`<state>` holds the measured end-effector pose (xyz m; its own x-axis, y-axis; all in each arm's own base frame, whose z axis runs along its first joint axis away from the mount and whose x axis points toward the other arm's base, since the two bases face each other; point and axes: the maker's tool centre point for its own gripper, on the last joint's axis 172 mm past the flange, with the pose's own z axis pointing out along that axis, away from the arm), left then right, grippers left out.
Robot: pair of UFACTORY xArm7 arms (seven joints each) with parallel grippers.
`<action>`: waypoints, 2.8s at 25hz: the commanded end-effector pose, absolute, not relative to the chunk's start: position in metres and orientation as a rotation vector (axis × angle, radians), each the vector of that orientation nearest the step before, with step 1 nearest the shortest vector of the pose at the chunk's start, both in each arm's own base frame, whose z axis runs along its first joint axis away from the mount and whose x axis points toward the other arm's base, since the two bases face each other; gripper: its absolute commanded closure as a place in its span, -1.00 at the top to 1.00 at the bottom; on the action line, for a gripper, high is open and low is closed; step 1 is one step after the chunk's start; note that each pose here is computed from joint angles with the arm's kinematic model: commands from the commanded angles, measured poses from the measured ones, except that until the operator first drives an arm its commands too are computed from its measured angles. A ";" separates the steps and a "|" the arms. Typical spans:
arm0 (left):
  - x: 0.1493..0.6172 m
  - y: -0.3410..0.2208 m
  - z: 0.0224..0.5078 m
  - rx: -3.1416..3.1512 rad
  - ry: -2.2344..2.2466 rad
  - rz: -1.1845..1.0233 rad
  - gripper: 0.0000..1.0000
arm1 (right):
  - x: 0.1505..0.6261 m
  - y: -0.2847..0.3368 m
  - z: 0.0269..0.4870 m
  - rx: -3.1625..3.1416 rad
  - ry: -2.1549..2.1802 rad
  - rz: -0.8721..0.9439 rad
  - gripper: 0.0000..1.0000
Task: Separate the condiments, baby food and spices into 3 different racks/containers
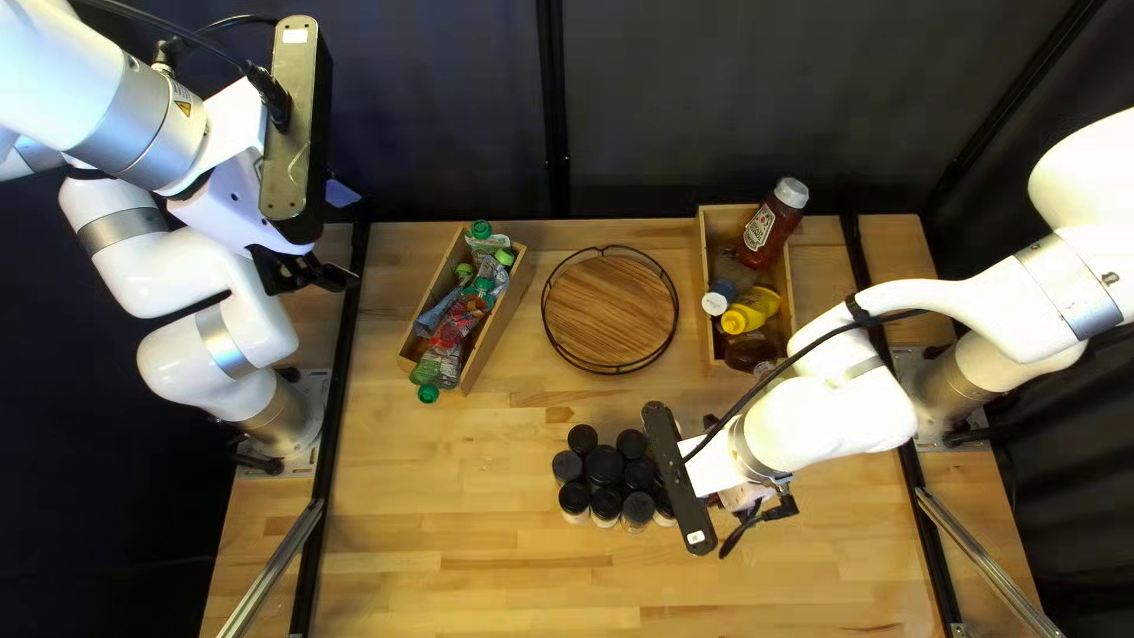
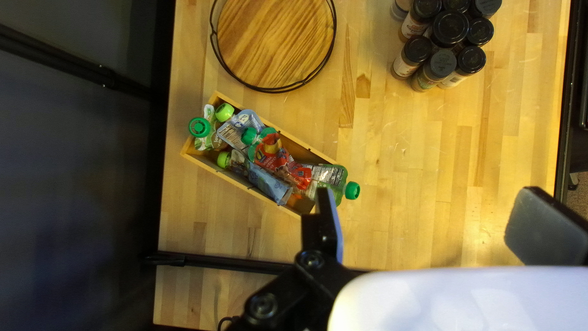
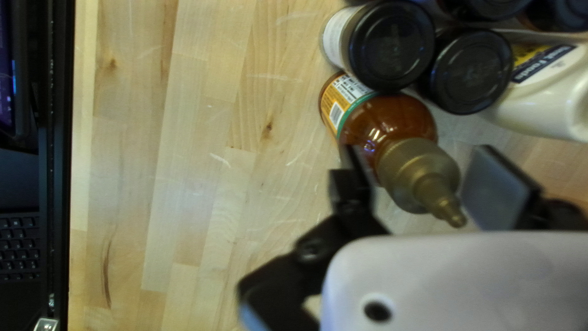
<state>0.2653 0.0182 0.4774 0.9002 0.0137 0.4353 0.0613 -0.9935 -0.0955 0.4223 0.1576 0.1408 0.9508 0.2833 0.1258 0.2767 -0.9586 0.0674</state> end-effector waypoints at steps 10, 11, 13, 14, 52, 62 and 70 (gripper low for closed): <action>0.265 0.018 0.477 -2.958 -0.059 -0.676 1.00 | 0.393 0.091 0.250 3.139 0.442 0.197 -1.00; 0.265 0.018 0.477 -2.958 -0.059 -0.676 1.00 | 0.391 0.080 0.258 3.145 0.436 0.192 -1.00; 0.265 0.018 0.477 -2.958 -0.059 -0.676 1.00 | 0.389 0.060 0.270 3.157 0.423 0.192 -1.00; 0.265 0.018 0.477 -2.958 -0.059 -0.676 1.00 | 0.388 0.050 0.275 3.160 0.417 0.195 -1.00; 0.265 0.018 0.477 -2.958 -0.059 -0.676 1.00 | 0.343 -0.242 0.245 2.852 -0.146 0.198 -1.00; 0.265 0.018 0.477 -2.958 -0.059 -0.676 1.00 | 0.346 -0.244 0.217 2.873 -0.165 0.181 -0.39; 0.265 0.018 0.477 -2.958 -0.059 -0.676 1.00 | 0.347 -0.242 0.220 2.896 -0.162 0.175 0.87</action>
